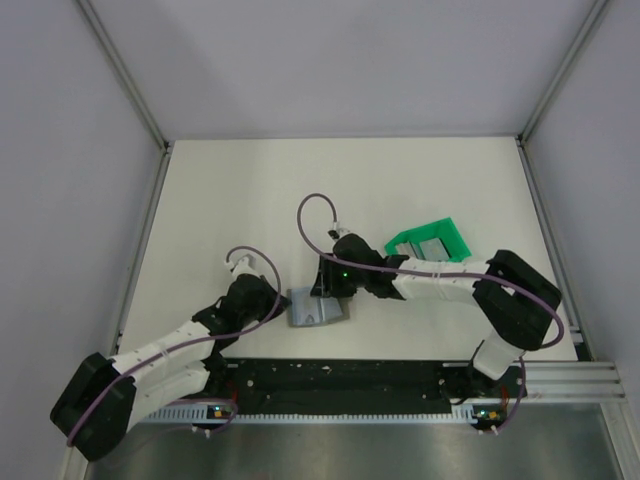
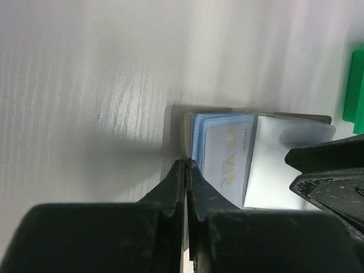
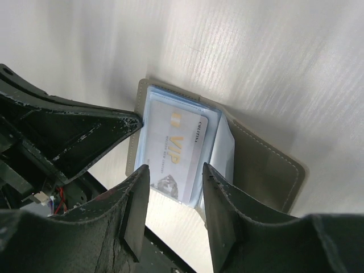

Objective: Put the credit cards into the card holder
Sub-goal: Insert the credit card into the card holder.

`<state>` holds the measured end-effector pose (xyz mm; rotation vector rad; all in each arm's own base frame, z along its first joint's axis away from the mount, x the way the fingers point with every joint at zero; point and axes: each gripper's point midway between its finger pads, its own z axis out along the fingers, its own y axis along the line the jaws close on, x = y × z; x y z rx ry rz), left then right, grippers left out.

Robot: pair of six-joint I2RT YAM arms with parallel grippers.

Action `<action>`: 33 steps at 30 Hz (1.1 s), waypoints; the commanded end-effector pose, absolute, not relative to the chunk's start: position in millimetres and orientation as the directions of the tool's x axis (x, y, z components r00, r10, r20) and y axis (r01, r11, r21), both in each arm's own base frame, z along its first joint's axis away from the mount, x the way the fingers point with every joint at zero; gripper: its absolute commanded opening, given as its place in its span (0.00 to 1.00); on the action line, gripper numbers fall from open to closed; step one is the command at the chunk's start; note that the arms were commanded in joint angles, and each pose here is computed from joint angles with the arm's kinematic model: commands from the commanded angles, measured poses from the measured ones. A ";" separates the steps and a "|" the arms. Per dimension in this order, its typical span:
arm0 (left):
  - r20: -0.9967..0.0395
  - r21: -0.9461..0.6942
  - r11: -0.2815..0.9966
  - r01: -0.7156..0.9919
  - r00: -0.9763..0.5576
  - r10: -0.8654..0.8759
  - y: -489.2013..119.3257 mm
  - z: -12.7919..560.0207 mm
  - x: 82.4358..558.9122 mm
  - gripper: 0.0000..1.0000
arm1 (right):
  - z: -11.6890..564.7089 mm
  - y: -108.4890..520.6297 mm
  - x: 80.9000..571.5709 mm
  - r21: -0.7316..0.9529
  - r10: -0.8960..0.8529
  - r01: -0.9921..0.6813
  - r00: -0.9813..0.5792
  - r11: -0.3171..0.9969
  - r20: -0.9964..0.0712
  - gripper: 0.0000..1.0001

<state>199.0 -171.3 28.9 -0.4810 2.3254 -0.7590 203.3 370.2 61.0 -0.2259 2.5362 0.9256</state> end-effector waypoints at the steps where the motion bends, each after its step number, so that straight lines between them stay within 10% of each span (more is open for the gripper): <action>1: -0.426 -0.670 0.724 -0.164 -0.714 -0.556 -176.3 37.4 201.8 0.00 | 85.1 364.0 209.5 0.585 0.002 -0.310 -0.882 0.749 -0.470 0.42; 18: -0.429 -0.629 0.756 -0.183 -0.729 -0.534 -171.4 54.1 198.9 0.00 | 60.7 323.9 213.3 0.403 -0.031 -0.212 -0.911 0.890 -0.411 0.41; 33: -0.441 -0.638 0.750 -0.176 -0.715 -0.542 -174.7 79.2 207.0 0.00 | 188.9 330.9 227.9 0.575 0.065 -0.352 -0.811 0.739 -0.581 0.41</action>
